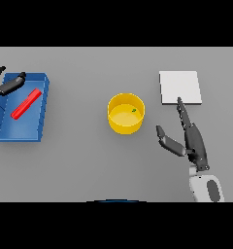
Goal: Pick up the red beaker and tilt it to pour out 1 green nut into yellow bowl. Pick up the yellow bowl and place it on the metallic measuring scale.
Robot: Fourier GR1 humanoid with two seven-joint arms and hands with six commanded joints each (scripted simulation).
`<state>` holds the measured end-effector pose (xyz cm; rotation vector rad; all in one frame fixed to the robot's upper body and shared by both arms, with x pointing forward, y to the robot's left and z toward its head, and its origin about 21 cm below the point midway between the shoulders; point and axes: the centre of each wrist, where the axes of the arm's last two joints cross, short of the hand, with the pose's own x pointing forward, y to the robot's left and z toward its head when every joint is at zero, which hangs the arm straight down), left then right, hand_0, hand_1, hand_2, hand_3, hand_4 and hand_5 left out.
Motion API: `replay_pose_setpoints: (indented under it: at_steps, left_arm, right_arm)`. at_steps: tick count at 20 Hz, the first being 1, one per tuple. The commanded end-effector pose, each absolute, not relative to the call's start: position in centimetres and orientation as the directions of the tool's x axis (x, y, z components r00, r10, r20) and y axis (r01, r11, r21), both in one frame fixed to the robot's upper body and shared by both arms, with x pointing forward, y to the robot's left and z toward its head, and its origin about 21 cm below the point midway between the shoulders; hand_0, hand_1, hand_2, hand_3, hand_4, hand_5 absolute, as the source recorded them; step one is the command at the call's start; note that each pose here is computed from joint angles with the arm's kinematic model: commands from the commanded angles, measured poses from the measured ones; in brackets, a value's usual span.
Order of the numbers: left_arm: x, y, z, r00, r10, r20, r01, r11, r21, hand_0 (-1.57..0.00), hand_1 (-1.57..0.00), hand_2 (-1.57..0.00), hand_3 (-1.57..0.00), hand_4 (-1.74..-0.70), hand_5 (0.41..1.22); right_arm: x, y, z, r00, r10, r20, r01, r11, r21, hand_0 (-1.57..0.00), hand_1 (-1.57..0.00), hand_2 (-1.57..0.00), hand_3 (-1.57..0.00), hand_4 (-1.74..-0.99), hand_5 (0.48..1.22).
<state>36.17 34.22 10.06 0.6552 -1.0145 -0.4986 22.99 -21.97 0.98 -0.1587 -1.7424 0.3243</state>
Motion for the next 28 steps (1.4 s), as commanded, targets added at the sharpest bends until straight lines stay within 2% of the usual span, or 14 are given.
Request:
replay_pose_setpoints:
  at_steps: [1, 3, 4, 6, 8, 10, 14, 19, 28]
  left_arm:
    - [36.2, 34.3, 10.6, 0.434, -0.654, 0.619, 0.063, 0.708, 0.704, -0.08, -0.07, -0.07, -0.07, -0.78, 0.631]
    - [36.3, 34.0, 10.5, 0.394, -0.645, 0.655, 0.047, 0.726, 0.686, -0.05, -0.05, -0.04, -0.05, -0.78, 0.635]
    - [36.4, 33.7, 10.5, 0.377, -0.63, 0.678, 0.037, 0.742, 0.669, -0.04, -0.04, -0.03, -0.04, -0.78, 0.644]
    - [36.2, 33.5, 10.8, 0.35, -0.613, 0.709, 0.025, 0.762, 0.647, -0.03, -0.02, -0.02, -0.02, -0.79, 0.657]
    - [36.2, 33.3, 10.5, 0.353, -0.605, 0.714, 0.031, 0.77, 0.637, -0.02, -0.01, -0.01, -0.01, -0.8, 0.666]
    - [35.8, 32.9, 10.4, 0.346, -0.601, 0.72, 0.037, 0.776, 0.63, -0.01, -0.01, -0.01, -0.01, -0.8, 0.678]
    - [35.6, 33.0, 10.3, 0.359, -0.6, 0.715, 0.041, 0.775, 0.63, 0.0, 0.0, 0.0, 0.0, -0.81, 0.688]
    - [35.5, 33.0, 10.1, 0.36, -0.604, 0.711, 0.049, 0.774, 0.632, 0.0, 0.0, 0.0, 0.0, -0.8, 0.691]
    - [35.6, 33.6, 10.0, 0.366, -0.603, 0.709, 0.051, 0.774, 0.632, 0.0, 0.0, 0.0, 0.0, -0.81, 0.701]
  right_arm:
    - [23.0, -22.0, 1.1, -0.188, 0.287, 0.939, -0.072, 0.95, -0.305, 0.0, 0.0, 0.0, 0.0, -1.144, 0.644]
    - [23.5, -21.9, 1.8, -0.177, 0.367, 0.913, -0.079, 0.92, -0.385, 0.0, 0.0, 0.0, 0.0, -1.115, 0.638]
    - [23.8, -21.8, 2.2, -0.211, 0.38, 0.9, -0.124, 0.903, -0.41, 0.0, 0.0, 0.0, 0.0, -1.087, 0.649]
    - [24.7, -22.2, 2.9, -0.261, 0.452, 0.853, -0.204, 0.838, -0.507, 0.0, 0.0, 0.0, 0.0, -1.088, 0.665]
    - [26.2, -21.8, 4.2, -0.29, 0.589, 0.754, -0.235, 0.72, -0.653, 0.0, 0.0, 0.0, 0.0, -1.122, 0.649]
    - [27.3, -21.5, 5.0, -0.358, 0.671, 0.649, -0.263, 0.594, -0.76, 0.0, 0.0, 0.0, 0.0, -1.132, 0.631]
    - [29.5, -20.1, 6.5, -0.518, 0.738, 0.432, -0.298, 0.317, -0.9, 0.0, 0.0, 0.0, 0.0, -1.152, 0.632]
    - [31.4, -17.9, 6.6, -0.655, 0.708, 0.264, -0.315, 0.062, -0.947, 0.0, 0.0, 0.0, 0.0, -1.161, 0.643]
    - [34.2, -14.7, 5.8, -0.747, 0.646, 0.157, -0.37, -0.208, -0.905, 0.0, 0.0, 0.0, 0.0, -1.159, 0.663]
